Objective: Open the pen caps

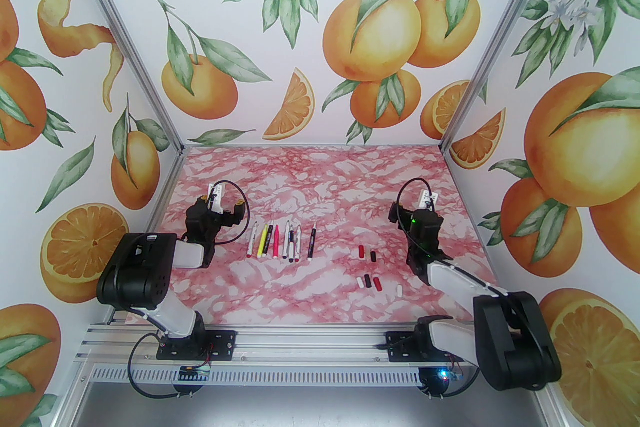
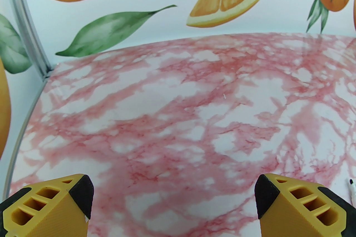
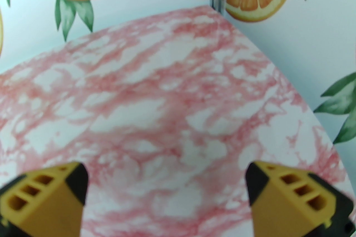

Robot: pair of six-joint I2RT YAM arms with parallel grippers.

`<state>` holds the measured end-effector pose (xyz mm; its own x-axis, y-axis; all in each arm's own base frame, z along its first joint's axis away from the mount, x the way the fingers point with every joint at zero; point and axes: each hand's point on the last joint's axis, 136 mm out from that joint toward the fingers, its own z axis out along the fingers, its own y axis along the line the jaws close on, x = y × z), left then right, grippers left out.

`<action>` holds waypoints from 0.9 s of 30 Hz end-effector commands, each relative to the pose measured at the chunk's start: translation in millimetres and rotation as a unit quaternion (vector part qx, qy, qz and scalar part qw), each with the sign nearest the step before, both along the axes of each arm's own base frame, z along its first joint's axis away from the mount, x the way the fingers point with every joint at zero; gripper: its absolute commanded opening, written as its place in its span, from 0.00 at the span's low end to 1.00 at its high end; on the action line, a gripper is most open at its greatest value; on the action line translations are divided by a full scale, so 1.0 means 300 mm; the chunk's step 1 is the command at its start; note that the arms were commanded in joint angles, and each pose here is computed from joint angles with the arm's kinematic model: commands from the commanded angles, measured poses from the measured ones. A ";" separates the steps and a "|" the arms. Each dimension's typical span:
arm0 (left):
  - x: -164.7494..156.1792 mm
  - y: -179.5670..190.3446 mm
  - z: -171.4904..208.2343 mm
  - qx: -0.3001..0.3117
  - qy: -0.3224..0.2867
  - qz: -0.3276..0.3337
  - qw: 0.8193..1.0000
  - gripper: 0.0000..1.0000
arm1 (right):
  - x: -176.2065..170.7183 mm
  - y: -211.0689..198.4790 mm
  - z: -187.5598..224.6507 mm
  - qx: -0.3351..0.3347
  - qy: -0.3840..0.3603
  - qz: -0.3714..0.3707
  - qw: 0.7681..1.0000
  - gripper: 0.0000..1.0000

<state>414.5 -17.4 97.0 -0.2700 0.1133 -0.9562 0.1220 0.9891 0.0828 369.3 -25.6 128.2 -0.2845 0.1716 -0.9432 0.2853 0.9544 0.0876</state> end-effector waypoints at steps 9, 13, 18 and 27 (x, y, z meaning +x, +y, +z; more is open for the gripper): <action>0.012 -0.001 0.023 0.005 -0.009 -0.007 1.000 1.00 | 0.057 0.028 -0.010 -0.025 -0.067 0.034 0.997 1.00; 0.012 0.000 0.023 0.005 -0.009 -0.006 1.000 1.00 | 0.076 0.060 -0.035 -0.028 -0.055 0.063 0.996 1.00; 0.012 0.000 0.023 0.005 -0.010 -0.006 1.000 1.00 | 0.085 0.058 -0.033 -0.029 -0.055 0.060 0.996 1.00; 0.013 0.001 0.023 0.005 -0.009 -0.005 1.000 1.00 | 0.103 0.094 -0.042 -0.033 -0.042 0.092 0.994 1.00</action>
<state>414.5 -17.5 97.0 -0.2700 0.1133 -0.9562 0.1223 0.9890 0.0827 394.0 -3.3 108.5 -0.2429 0.0752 -0.9671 0.1365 0.9897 0.0426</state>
